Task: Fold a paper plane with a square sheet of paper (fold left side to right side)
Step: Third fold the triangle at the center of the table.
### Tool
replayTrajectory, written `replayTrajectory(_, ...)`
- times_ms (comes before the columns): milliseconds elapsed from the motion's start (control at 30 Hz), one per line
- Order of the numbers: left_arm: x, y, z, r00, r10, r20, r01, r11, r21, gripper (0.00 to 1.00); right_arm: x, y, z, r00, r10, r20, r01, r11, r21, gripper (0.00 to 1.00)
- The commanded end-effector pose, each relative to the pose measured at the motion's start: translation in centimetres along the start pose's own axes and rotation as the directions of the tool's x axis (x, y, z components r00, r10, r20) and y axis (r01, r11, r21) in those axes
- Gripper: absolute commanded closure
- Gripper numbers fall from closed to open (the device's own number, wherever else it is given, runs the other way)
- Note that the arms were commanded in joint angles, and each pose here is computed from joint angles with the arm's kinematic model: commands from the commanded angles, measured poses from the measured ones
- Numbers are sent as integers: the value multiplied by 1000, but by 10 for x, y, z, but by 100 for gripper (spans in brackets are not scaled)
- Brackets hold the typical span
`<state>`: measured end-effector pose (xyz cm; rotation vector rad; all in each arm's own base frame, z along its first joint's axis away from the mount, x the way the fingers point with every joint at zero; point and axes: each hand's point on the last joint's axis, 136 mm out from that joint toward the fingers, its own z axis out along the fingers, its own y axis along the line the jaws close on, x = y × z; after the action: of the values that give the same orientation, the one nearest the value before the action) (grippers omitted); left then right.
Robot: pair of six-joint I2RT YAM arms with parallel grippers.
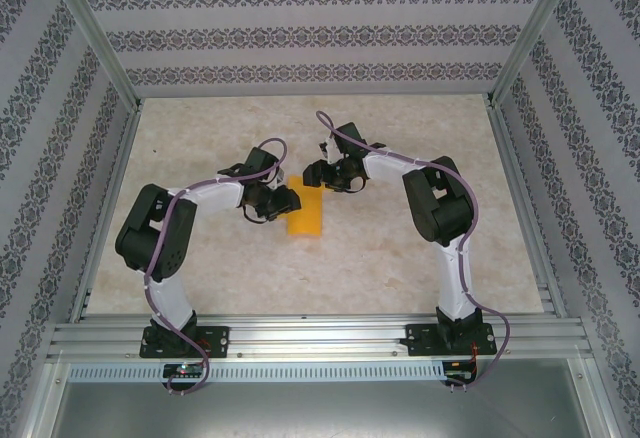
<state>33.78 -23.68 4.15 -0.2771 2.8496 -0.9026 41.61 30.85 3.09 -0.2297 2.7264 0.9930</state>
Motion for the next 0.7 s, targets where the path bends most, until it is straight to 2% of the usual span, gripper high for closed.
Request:
replayTrajectory(0, -1, -10, -11, 999, 19, 33, -20, 1000, 19, 60, 4, -27, 13, 1000, -2, -4, 2, 998, 57, 39)
replayTrajectory(667, 5, -12, -20, 999, 11, 38, -12, 999, 31, 58, 4, -28, 14, 1000, -4, -3, 4, 998, 59, 39)
